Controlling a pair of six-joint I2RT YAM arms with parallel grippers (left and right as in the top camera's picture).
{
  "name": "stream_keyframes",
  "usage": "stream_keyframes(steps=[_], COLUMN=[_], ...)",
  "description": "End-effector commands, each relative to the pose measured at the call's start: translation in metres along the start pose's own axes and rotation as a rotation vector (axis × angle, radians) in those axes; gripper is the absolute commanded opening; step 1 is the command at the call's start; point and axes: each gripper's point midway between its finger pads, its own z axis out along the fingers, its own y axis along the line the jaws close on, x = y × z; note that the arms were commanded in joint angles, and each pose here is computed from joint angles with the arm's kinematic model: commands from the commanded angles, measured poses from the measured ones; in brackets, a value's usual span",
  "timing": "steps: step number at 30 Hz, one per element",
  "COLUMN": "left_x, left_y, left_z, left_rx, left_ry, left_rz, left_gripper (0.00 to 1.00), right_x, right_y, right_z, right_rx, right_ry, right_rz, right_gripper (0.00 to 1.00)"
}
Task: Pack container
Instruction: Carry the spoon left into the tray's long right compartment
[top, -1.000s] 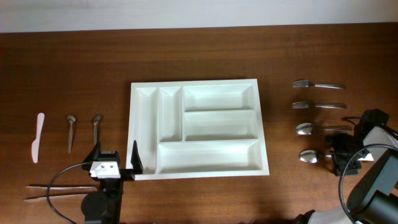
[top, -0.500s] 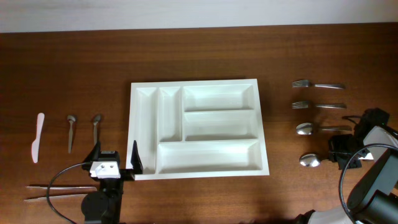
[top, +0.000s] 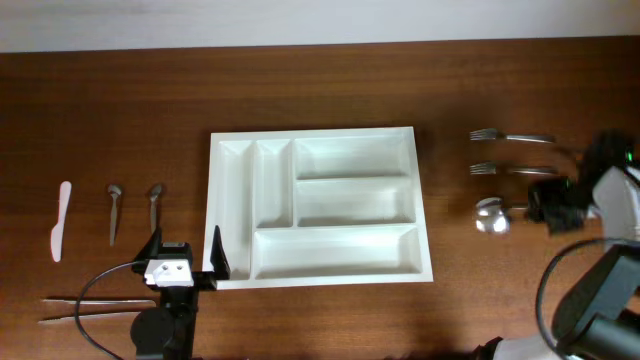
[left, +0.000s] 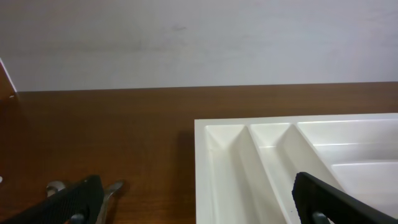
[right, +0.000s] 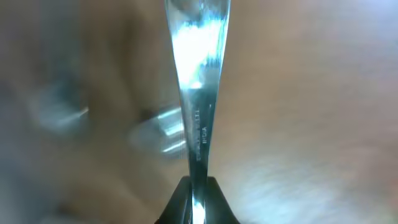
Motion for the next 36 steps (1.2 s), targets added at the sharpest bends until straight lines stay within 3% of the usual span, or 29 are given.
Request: stream_keyframes(steps=[1,10,16,26,36], left_x=[0.001,0.001,0.001,0.001,0.001], left_y=[-0.004,-0.004,-0.004,-0.004,-0.004], left_z=[0.000,0.000,0.000,0.000,0.000], left_rx=[0.022,0.022,0.022,0.022,0.022], left_ry=[-0.001,-0.002,-0.001,-0.001,-0.001], left_rz=[0.020,0.020,0.020,0.020,0.020], left_gripper=[0.99,0.99,0.99,0.99,0.99], right_x=[0.054,0.185,0.241,0.290,0.292], right_y=[0.087,0.147,0.154,0.165,0.166], right_z=[-0.061,-0.064,-0.046,-0.012,0.023], right_rx=[-0.229,-0.305,-0.283,-0.266,-0.206], right_ry=[0.002,0.096,0.124,0.143,0.135], right_rz=[-0.227,-0.320,-0.293,-0.212,-0.124], right_gripper=[0.04,0.06,0.06,0.06,0.10])
